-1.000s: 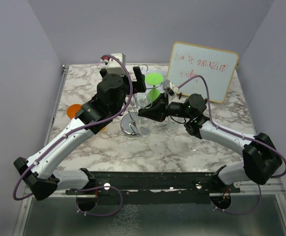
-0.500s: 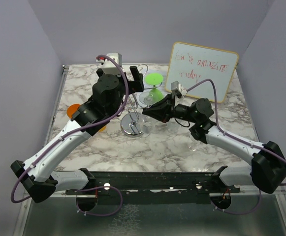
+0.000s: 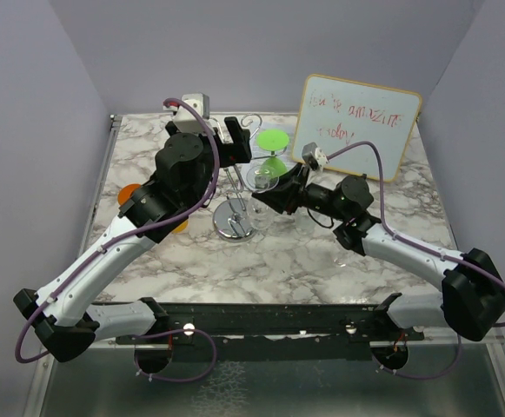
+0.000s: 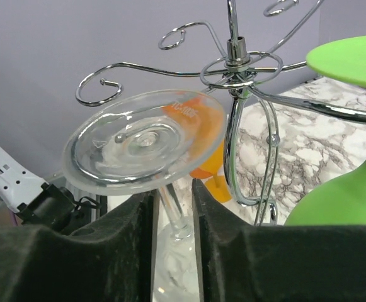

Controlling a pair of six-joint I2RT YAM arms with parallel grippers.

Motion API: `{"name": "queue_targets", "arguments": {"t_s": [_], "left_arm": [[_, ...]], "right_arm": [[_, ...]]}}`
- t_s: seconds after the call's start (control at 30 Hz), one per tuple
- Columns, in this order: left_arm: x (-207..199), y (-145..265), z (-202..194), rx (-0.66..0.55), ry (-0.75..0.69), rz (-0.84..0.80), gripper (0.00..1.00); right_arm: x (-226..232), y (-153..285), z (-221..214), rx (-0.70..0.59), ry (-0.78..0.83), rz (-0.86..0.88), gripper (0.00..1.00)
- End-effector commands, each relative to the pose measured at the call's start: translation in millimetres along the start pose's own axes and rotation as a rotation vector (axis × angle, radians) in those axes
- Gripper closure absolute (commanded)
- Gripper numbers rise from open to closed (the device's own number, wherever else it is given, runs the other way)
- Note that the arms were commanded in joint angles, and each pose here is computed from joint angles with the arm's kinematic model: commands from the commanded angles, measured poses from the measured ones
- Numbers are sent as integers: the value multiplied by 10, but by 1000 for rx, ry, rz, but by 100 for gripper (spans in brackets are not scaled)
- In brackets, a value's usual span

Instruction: Place the wine glass upside down on the wine glass rack

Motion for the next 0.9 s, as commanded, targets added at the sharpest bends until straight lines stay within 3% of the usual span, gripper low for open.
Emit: {"name": "queue_targets", "arguments": {"t_s": [0.0,0.17,0.37,0.47,0.67,0.87], "left_arm": [[-16,19,45,4,-1,-25,1],[-10,42,57,9,-9,-35,1],[28,132,124,13,-44,-38,1],[73,205,174,8,-76,-26,1],[249,233,365,-64,-150,159,1],[533,-56,582,-32,-173,276,1]], "right_arm": [[-13,-1,-33,8,-8,-34,66],[-3,26,-47,36,-14,-38,50],[49,89,33,53,-13,-31,40],[94,156,82,69,-11,-30,36],[225,355,243,80,-5,-44,31],[339,564,365,83,13,-77,30]]}}
Point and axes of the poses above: each gripper's point midway between its finger pads, its own y axis back along the fingers, its own x axis along the line the jaws close on, z = x × y, the point moved 10 cm from there along y, back along the fingers, and after that the axes turned 13 degrees about y, right-handed, at the moved point
